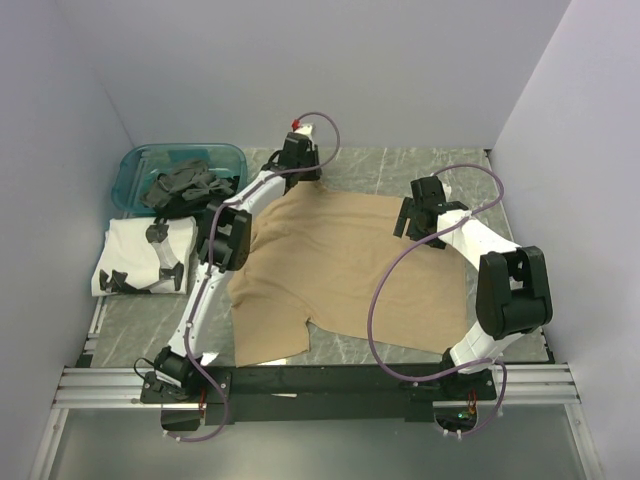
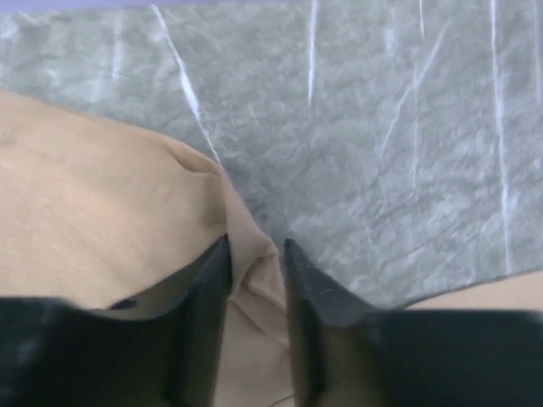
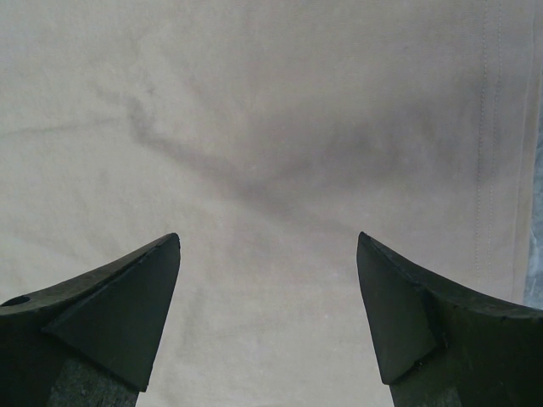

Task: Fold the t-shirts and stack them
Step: Flatten the tshirt out

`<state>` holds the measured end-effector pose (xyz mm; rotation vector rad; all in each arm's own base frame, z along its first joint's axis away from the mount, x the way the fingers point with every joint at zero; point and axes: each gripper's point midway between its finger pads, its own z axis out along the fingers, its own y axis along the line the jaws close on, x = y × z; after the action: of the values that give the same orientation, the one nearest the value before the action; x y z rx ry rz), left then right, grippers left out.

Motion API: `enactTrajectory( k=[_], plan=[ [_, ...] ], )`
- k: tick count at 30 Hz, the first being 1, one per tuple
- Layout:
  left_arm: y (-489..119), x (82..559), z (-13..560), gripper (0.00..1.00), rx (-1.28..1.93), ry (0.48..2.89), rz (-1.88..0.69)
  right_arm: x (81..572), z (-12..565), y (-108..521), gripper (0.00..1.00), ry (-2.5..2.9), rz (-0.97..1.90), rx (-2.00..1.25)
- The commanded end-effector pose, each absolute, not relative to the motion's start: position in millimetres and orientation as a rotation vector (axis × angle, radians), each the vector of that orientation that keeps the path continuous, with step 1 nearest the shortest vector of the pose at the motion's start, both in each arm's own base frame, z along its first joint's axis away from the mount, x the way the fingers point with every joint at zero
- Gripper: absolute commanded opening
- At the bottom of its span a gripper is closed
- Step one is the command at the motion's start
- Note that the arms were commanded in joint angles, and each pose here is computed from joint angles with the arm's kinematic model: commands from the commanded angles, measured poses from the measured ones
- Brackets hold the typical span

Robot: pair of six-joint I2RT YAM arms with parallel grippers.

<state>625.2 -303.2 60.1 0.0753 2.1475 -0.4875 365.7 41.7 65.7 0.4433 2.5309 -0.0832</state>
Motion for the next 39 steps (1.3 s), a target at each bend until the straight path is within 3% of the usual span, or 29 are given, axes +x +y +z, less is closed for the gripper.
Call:
enactTrajectory(
  k=[1,2,3,4,9,15,20,28,39],
  plan=[
    [-325.9,640.7,104.8,0.41,0.187,1.975,-0.610,373.8,67.7,35.8,0.91,2.504,-0.114,0.467],
    [-331.4,637.8,120.9,0.79,0.203,1.943,-0.642,373.9,68.4,36.7,0.91,2.505,-0.112,0.465],
    [-330.8,637.2,125.3,0.97,0.198,1.932,-0.644,374.7,68.5,36.2,0.91,2.503,-0.112,0.467],
    [-329.9,634.9,126.1,0.99,0.192,1.936,-0.641,374.4,68.4,35.8,0.91,2.504,-0.115,0.465],
    [-313.7,626.7,173.7,0.99,0.152,1.899,-0.584,376.9,73.4,33.8,0.91,2.486,-0.121,0.480],
    [-281.1,602.9,189.3,0.99,0.050,1.991,-0.468,381.1,82.1,29.8,0.91,2.459,-0.080,0.518],
    [-261.2,556.8,148.0,0.99,0.005,2.140,-0.480,383.2,76.0,24.1,0.91,2.455,0.041,0.573],
    [-237.1,505.9,85.2,0.99,-0.120,2.348,-0.479,394.4,48.9,-12.9,0.91,2.504,-0.006,0.684],
    [-205.5,513.6,46.5,0.99,-0.219,2.448,-0.392,417.0,10.8,-39.9,0.91,2.627,-0.111,0.733]
  ],
)
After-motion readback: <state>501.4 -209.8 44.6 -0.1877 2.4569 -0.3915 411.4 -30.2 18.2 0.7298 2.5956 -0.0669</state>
